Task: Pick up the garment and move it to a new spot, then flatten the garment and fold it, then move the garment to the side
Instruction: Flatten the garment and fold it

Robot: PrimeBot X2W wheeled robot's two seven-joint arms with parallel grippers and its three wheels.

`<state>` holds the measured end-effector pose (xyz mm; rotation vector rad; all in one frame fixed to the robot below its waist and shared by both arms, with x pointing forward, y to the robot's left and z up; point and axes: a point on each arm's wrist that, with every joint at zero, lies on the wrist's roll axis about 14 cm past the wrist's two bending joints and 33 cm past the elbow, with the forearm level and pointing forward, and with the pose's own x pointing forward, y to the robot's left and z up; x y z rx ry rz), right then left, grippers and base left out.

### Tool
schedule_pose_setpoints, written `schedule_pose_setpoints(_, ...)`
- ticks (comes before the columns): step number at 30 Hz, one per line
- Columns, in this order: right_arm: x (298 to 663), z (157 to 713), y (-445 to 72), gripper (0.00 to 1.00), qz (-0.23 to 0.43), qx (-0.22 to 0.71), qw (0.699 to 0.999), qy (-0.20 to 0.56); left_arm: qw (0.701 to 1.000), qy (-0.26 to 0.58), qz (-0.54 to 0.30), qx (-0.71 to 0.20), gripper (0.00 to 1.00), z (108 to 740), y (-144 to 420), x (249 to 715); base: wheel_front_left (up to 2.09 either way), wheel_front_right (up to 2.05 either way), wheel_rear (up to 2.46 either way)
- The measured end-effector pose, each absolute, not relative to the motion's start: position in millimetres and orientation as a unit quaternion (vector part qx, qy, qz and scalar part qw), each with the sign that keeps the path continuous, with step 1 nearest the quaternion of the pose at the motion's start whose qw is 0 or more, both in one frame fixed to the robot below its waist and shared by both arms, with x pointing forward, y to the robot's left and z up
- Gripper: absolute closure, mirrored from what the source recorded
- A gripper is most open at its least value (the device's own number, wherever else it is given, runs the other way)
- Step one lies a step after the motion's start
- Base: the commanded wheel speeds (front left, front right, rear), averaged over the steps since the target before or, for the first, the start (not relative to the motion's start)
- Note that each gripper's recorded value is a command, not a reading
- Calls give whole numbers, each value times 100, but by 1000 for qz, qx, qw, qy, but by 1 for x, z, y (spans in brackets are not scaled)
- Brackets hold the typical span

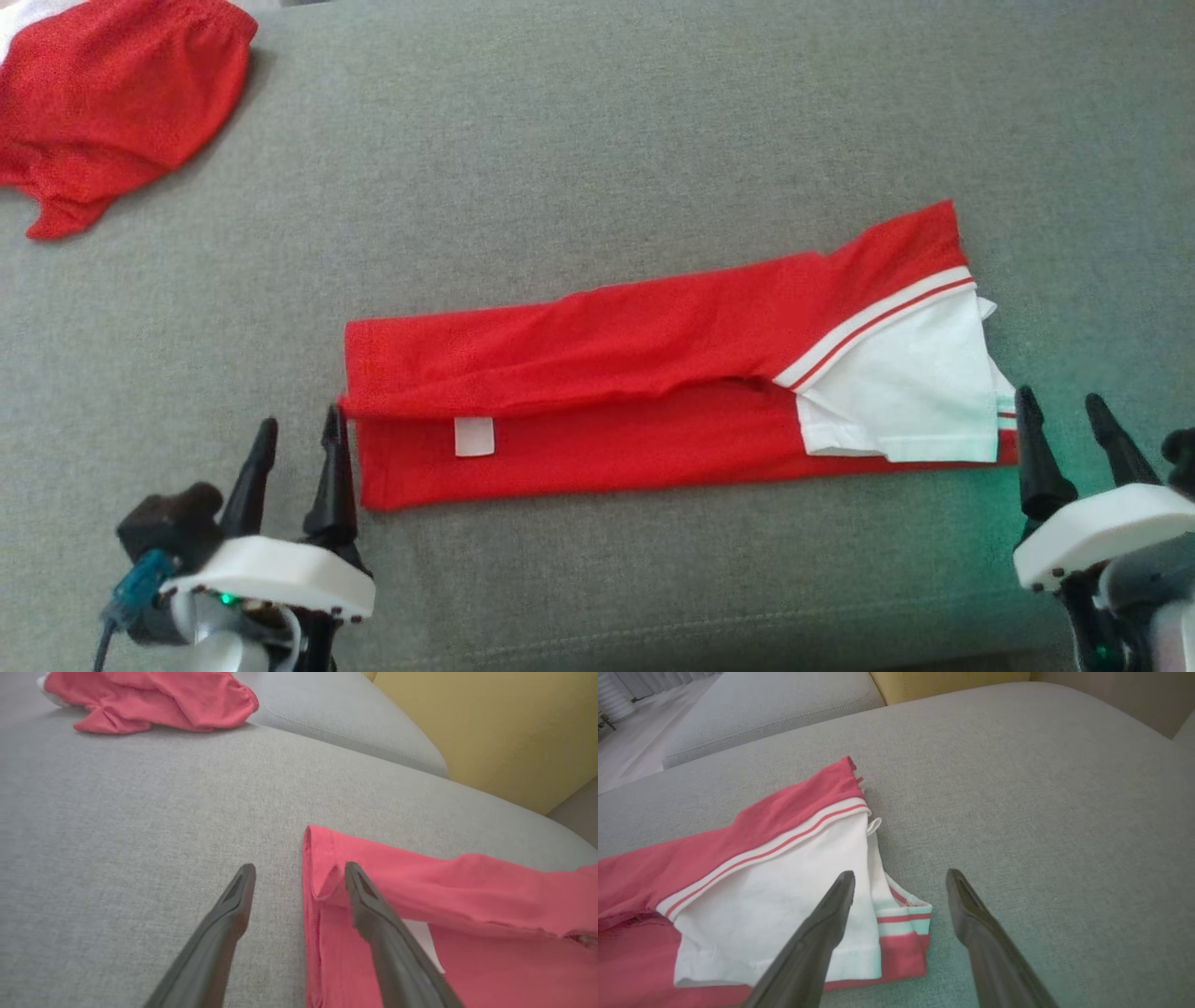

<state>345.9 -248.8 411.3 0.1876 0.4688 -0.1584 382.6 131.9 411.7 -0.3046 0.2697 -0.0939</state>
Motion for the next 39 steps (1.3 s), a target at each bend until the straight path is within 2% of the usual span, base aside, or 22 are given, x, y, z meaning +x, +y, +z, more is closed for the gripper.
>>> schedule_pose_setpoints(7,354,414,-245,0,-70,81,966,235,984,96,-31,-145,0,431,141,388,0,0,0)
schedule_pose_setpoints(13,381,413,-239,0,-38,57,962,265,985,90,-20,-144,0,435,145,387,0,0,0)
schedule_pose_setpoints(25,384,367,-231,0,3,37,914,403,986,82,-5,-144,0,438,152,386,0,0,0)
schedule_pose_setpoints(33,384,361,-216,0,34,63,897,437,986,81,-2,-144,0,438,154,387,0,0,0)
schedule_pose_setpoints(34,385,361,-214,25,37,63,896,437,986,81,-3,-144,0,438,154,387,0,0,0)
schedule_pose_setpoints(35,385,361,-212,58,41,64,896,437,986,82,-3,-144,0,438,153,387,0,0,0)
schedule_pose_setpoints(37,386,360,-208,82,47,62,895,438,986,82,-5,-145,0,438,152,388,0,0,0)
schedule_pose_setpoints(38,387,361,-207,100,50,61,897,435,986,82,-6,-145,0,438,152,388,0,0,0)
schedule_pose_setpoints(39,388,361,-205,100,52,60,898,434,986,82,-7,-145,0,438,151,388,0,0,0)
